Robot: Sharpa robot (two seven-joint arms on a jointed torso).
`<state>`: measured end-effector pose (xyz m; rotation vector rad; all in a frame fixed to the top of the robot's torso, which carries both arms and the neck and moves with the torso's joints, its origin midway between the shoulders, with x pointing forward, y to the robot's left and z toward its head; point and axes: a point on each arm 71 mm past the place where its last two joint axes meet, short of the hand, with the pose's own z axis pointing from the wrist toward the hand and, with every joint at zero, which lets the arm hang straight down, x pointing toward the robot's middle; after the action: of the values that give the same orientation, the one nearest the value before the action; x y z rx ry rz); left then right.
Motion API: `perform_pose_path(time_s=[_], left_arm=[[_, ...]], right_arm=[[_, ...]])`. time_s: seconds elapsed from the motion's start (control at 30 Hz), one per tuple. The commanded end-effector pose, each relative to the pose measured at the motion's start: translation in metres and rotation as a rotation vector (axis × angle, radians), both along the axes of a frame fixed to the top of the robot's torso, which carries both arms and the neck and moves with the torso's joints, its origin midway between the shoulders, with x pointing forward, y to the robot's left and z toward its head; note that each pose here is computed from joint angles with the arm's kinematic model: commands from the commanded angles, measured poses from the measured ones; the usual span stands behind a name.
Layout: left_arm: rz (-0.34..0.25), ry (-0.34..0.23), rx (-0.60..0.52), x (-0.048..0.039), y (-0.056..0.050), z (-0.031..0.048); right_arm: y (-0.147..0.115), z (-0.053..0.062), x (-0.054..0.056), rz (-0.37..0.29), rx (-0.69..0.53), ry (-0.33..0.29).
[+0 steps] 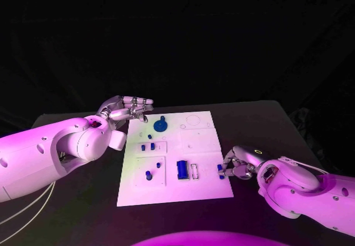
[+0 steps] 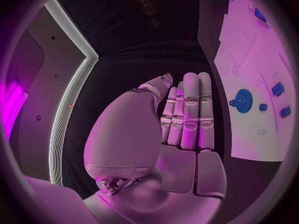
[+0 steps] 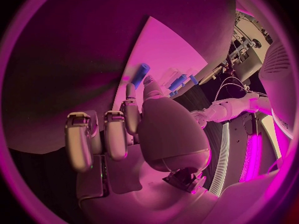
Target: Assemble the parts on the task board
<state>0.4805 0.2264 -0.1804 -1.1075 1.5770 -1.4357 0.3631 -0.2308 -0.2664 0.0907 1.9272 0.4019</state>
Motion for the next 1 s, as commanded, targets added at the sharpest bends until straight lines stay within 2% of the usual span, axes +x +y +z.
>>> perform_pose_path(time_s=[0.03,0.33,0.6,1.0], left_arm=[[-0.018,-0.003,-0.013,-0.0007,-0.002,0.0013],[-0.019,-0.002,-0.012,-0.0010,-0.002,0.0014],[-0.019,-0.001,-0.012,-0.0012,-0.001,0.0014],[-0.019,-0.001,-0.012,-0.0014,-0.001,0.0015]], right_arm=[[0.000,-0.002,0.000,0.001,-0.026,-0.002],[0.004,-0.010,0.001,0.015,-0.060,0.024],[0.013,-0.021,-0.003,0.065,-0.119,0.048],[0.021,-0.025,-0.004,0.105,-0.227,0.044]])
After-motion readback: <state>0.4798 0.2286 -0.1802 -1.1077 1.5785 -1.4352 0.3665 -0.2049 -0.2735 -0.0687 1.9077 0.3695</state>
